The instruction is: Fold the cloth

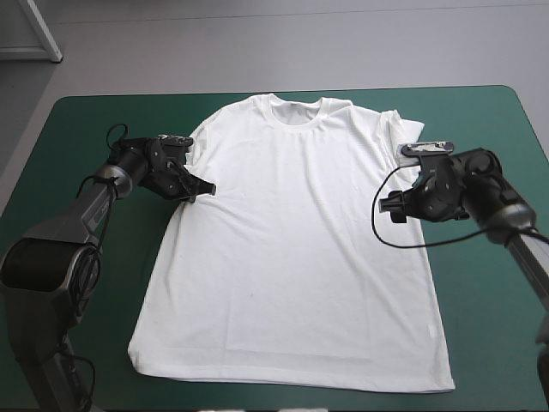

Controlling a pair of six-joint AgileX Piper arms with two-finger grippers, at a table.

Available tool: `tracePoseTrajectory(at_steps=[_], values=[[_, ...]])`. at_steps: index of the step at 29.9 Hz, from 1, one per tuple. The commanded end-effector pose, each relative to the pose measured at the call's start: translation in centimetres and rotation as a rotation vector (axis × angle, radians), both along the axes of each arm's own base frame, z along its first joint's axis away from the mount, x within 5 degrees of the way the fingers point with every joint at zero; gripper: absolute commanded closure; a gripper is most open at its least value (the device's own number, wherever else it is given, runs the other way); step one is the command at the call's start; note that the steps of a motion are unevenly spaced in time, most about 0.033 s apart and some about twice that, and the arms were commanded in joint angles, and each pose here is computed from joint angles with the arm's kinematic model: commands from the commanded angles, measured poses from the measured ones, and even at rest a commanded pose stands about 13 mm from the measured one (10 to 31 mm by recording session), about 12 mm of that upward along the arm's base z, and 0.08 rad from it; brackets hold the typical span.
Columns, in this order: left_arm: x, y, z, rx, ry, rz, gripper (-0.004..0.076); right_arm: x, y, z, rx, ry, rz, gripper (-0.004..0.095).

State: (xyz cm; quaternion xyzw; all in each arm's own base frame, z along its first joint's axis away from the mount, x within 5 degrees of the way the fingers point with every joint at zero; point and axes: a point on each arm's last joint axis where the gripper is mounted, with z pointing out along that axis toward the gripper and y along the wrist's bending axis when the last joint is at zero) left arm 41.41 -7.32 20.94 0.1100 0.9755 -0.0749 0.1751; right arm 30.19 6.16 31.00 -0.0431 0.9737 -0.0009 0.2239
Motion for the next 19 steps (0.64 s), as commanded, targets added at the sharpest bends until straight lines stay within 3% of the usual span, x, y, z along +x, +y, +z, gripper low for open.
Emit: tracePoseTrajectory(at_steps=[1, 10, 19], values=[[-0.4, -0.6, 0.0, -0.048, 0.038, 0.004, 0.0731, 3.6, -1.3, 0.4, 0.033, -0.051, -0.016, 0.0187], [-0.4, -0.7, 0.0, -0.055, 0.037, 0.007, 0.0733, 9.5, -2.0, -4.3, 0.064, 0.031, -0.043, 0.0189], [-0.4, -0.7, 0.0, -0.056, 0.038, 0.010, 0.0733, 11.2, -1.3, -8.0, 0.113, 0.107, -0.047, 0.0295]])
